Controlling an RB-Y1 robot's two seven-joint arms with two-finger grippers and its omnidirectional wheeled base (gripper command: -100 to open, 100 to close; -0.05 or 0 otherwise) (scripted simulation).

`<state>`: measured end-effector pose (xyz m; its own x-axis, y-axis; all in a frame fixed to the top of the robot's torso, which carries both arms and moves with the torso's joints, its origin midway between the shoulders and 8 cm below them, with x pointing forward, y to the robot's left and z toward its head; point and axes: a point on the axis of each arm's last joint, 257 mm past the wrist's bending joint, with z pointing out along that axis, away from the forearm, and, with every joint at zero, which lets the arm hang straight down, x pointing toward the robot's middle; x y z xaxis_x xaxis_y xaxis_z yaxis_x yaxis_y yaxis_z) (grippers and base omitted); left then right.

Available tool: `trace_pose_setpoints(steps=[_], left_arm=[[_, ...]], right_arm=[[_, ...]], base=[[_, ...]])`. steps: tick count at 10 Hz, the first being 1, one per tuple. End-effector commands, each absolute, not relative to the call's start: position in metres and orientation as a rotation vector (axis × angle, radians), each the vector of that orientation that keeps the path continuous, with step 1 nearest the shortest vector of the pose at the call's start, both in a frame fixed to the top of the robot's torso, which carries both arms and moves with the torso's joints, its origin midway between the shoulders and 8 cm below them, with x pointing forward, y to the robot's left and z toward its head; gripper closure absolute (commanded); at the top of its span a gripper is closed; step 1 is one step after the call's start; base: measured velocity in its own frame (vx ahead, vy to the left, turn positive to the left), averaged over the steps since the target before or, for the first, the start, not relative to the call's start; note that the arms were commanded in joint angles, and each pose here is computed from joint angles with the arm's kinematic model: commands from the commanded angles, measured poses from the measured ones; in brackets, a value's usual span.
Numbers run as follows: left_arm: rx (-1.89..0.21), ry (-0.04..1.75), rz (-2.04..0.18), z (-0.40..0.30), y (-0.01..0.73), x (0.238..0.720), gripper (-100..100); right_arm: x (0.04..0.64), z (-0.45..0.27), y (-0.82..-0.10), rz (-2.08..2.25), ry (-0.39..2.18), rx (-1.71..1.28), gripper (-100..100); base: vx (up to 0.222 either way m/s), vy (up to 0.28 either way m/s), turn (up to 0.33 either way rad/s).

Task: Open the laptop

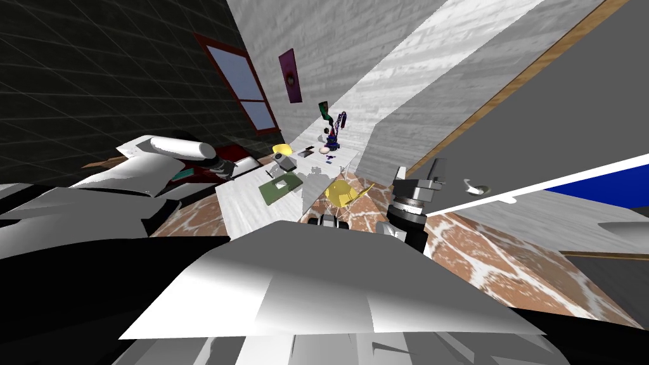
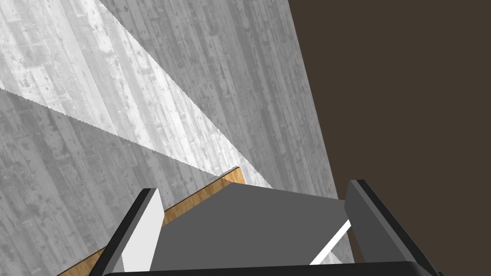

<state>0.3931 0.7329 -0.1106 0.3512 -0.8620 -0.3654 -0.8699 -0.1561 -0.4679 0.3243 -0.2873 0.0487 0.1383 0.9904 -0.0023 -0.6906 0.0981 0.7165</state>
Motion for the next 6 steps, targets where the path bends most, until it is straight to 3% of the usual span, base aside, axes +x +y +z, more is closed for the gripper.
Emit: trace_pose_setpoints(steps=[1,6], left_arm=[[-2.026,1.516,0.018,-0.113,0.729,0.383,-100],[-2.078,1.542,0.015,-0.122,0.717,0.368,-100]], right_arm=[[0.324,0.049,-0.287,1.349,0.571,0.653,0],[0.324,0.049,-0.287,1.349,0.571,0.653,0]], base=[[0.010,0.000,0.012],[0.009,-0.001,-0.024]])
